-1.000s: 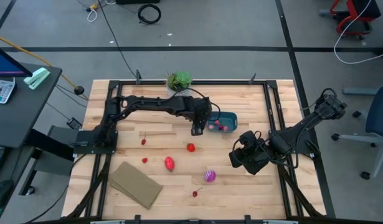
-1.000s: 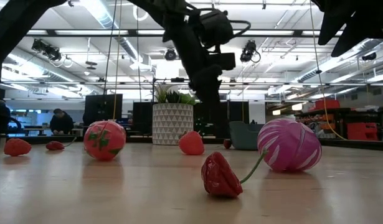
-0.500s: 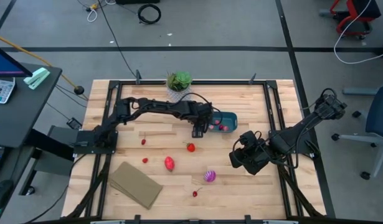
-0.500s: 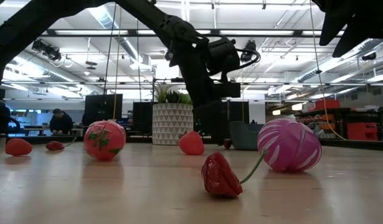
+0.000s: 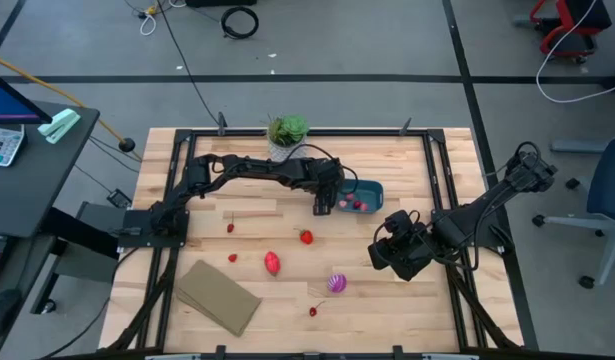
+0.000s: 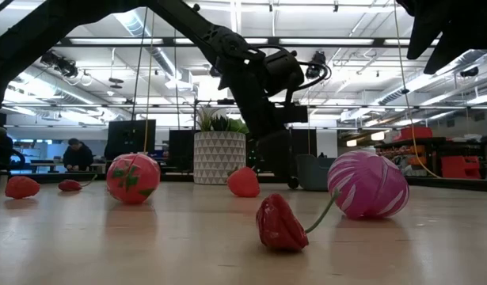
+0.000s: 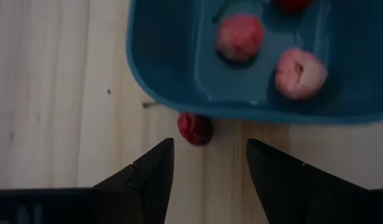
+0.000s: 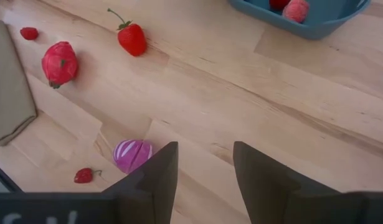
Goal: Pick and placing Produce into tupperware
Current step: Put the top red cherry into the blue bin
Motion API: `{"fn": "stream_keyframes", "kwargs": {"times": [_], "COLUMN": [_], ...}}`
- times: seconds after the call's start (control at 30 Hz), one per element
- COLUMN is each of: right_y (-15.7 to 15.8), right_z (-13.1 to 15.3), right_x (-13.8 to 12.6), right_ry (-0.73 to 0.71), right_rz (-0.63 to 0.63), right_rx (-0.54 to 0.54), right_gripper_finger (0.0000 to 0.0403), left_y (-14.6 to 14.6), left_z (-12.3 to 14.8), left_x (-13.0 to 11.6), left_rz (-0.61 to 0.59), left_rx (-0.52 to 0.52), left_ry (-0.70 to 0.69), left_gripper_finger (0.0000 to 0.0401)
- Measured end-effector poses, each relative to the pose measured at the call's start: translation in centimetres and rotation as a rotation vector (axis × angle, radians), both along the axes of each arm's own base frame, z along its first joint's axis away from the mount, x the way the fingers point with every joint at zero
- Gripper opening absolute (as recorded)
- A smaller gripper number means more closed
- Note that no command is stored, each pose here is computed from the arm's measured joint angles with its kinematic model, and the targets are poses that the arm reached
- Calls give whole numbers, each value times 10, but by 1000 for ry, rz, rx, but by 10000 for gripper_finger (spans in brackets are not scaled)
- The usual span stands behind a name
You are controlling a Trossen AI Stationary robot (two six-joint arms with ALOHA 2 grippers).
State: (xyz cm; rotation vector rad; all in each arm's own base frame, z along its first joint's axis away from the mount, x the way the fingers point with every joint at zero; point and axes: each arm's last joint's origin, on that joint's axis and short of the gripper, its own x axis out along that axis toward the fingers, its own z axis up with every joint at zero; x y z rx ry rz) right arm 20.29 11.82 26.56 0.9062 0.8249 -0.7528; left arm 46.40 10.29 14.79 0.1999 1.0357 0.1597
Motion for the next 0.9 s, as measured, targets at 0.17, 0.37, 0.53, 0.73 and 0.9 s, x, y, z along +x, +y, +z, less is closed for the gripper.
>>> {"fn": "stream_keyframes", "kwargs": {"times": [0.17,0.37,0.53,0.73,0.9], "right_y": [0,0,-1,-1,-1], "right_z": [0,0,0,0,0], "right_x": [0,-1,-1,-1,-1], "right_ry": [4,7,9,11,12], "right_rz": [0,0,-1,-1,-1], "right_rx": [-3,-5,-8,-10,-9], "right_gripper_finger": [164,164,164,164,164], "left_y": [5,3,3,8,9], "left_z": [2,-17,-20,-21,-21], "left_x": [2,4,7,7,7], "left_rz": [25,17,50,97,119], "left_rx": [-19,-67,-70,-97,-111], "left_ry": [-50,-10,-38,-64,-65], "left_gripper_finger": [208,202,203,191,170]}}
